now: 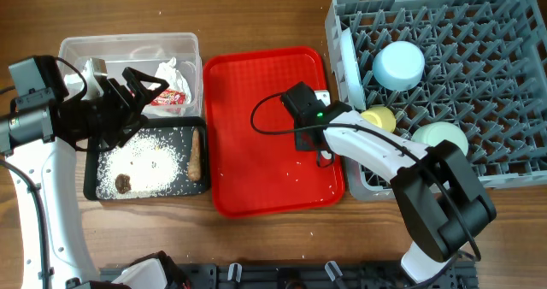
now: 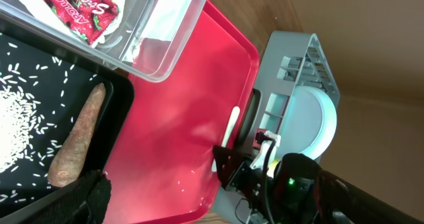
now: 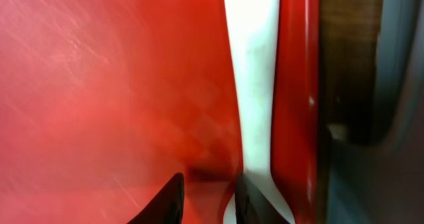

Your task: Sort waste into correct bins and load items into the dishwasher rack

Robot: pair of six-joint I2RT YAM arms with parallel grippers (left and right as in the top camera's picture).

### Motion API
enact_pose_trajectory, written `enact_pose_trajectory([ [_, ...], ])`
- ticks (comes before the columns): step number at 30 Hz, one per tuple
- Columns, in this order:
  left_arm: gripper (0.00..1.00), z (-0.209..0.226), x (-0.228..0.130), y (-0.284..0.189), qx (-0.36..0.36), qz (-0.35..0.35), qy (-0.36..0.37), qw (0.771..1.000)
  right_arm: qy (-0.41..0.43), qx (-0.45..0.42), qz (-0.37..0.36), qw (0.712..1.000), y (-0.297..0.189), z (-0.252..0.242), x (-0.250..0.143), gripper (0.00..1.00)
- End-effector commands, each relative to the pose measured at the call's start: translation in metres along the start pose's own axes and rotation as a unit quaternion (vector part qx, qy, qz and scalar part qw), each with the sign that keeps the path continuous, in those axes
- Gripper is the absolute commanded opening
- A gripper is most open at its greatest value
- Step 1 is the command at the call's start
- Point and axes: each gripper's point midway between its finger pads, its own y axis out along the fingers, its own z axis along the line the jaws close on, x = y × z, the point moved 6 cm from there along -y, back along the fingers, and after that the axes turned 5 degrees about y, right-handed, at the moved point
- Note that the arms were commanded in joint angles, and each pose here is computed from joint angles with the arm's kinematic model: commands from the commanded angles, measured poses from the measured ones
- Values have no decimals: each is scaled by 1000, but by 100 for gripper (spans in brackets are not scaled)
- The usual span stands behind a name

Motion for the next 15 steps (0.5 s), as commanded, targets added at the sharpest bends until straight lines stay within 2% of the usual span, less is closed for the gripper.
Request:
enact_pose_trajectory([
  [1,100,-4,1,-6,-3,-11,13,1000,-12,11,-12,1000,-21,3,10,27],
  [15,100,-4,1,-6,-3,-11,13,1000,36,-4,8,999,-16,-8,-5,29],
])
